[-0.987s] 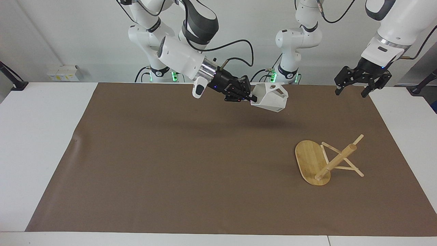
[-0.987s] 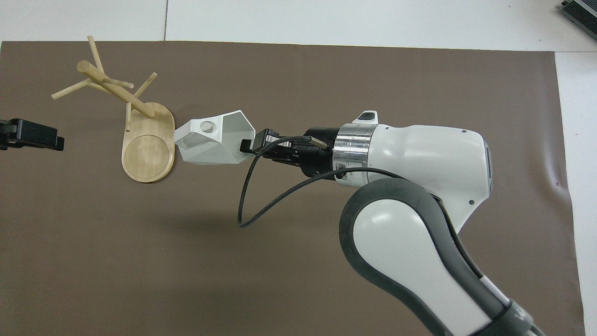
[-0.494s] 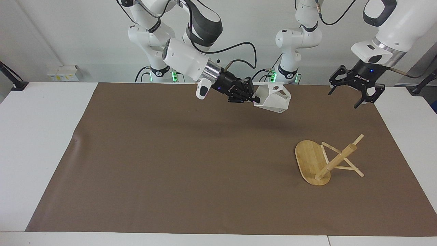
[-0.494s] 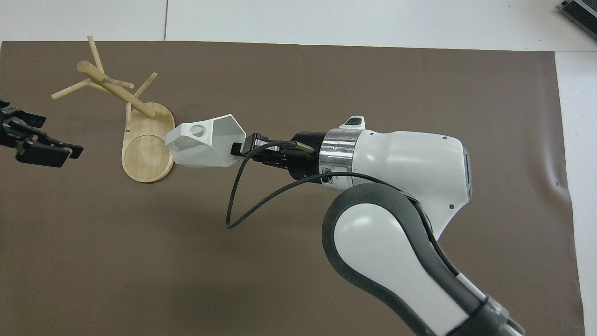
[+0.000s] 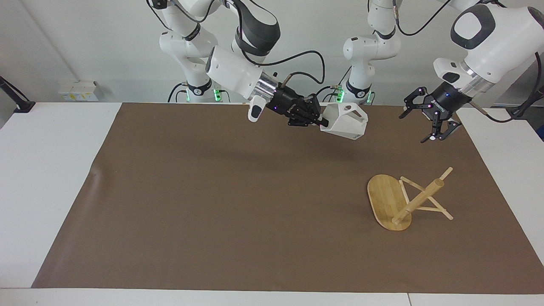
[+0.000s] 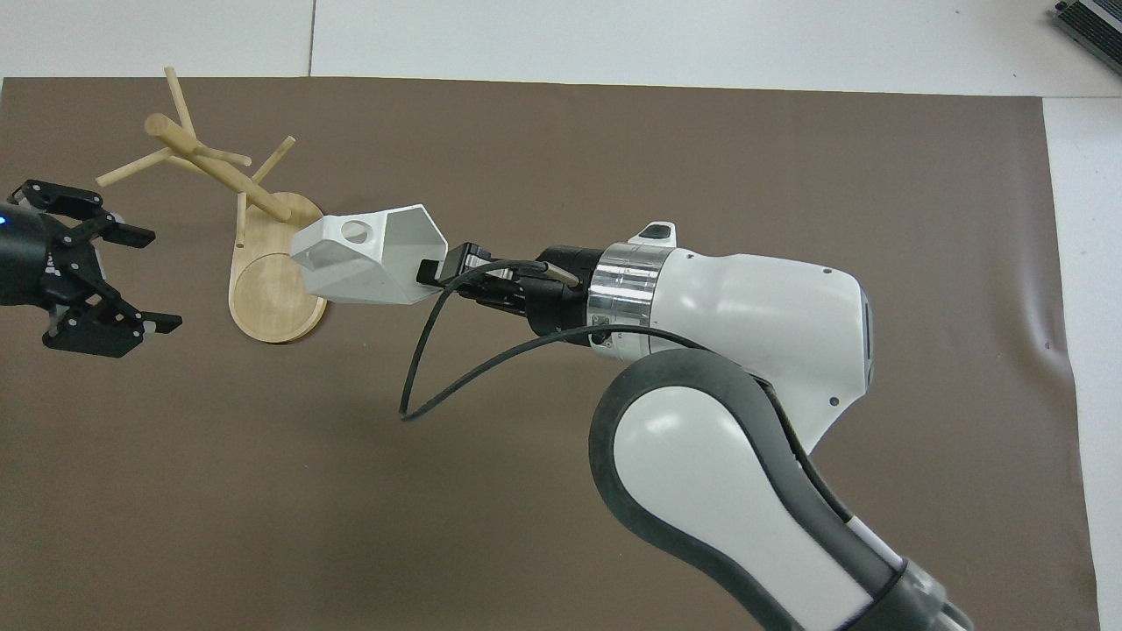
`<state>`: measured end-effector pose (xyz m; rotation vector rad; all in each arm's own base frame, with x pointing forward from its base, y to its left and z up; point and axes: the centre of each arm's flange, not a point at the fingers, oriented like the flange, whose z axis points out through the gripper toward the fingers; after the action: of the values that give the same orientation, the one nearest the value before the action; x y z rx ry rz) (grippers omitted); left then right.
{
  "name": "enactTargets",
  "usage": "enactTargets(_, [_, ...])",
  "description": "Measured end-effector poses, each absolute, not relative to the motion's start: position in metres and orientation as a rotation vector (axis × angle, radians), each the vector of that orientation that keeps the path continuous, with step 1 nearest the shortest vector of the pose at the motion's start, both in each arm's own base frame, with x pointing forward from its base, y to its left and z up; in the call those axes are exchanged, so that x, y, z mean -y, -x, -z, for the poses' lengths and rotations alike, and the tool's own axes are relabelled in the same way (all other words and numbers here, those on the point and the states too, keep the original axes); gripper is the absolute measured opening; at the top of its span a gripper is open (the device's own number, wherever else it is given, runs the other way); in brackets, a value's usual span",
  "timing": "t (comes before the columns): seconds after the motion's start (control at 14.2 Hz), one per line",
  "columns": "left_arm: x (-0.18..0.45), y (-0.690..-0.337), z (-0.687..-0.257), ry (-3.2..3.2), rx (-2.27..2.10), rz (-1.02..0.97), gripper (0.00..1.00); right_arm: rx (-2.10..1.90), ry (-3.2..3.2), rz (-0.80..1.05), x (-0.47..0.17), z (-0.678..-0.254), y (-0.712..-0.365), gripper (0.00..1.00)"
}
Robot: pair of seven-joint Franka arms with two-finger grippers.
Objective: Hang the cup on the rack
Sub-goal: 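Reach the left gripper to the cup held by the right gripper, then grasp the cup with the left gripper while the right gripper holds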
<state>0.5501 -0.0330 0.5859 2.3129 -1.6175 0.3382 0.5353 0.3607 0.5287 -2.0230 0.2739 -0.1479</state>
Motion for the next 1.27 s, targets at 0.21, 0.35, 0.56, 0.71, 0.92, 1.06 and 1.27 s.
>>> enactTargets(0.21, [0.049,-0.549,-0.582,-2.159,1.744,-0.405,1.0,-0.286,2.015,0.155,-0.362,-0.532,-0.536,0.04])
enactTargets(0.35, [0.057,-0.55,-0.577,-2.098,1.779,-0.451,1.0,-0.293,2.011,0.163,-0.365,-0.533,-0.535,0.04])
enactTargets(0.56, [0.068,-0.552,-0.567,-2.042,1.787,-0.515,1.0,-0.301,2.002,0.16,-0.372,-0.533,-0.532,0.04])
enactTargets(0.71, [0.079,-0.552,-0.564,-2.02,1.783,-0.544,1.0,-0.294,2.001,0.143,-0.381,-0.529,-0.529,0.04])
enactTargets(0.92, [0.103,-0.55,-0.564,-1.974,1.779,-0.582,1.0,-0.304,2.0,0.149,-0.389,-0.523,-0.527,0.04])
enactTargets(1.06, [0.115,-0.548,-0.564,-1.953,1.788,-0.587,1.0,-0.304,1.994,0.15,-0.389,-0.525,-0.529,0.04])
enactTargets(1.27, [0.121,-0.548,-0.565,-1.937,1.767,-0.613,1.0,-0.303,1.989,0.153,-0.389,-0.528,-0.53,0.04])
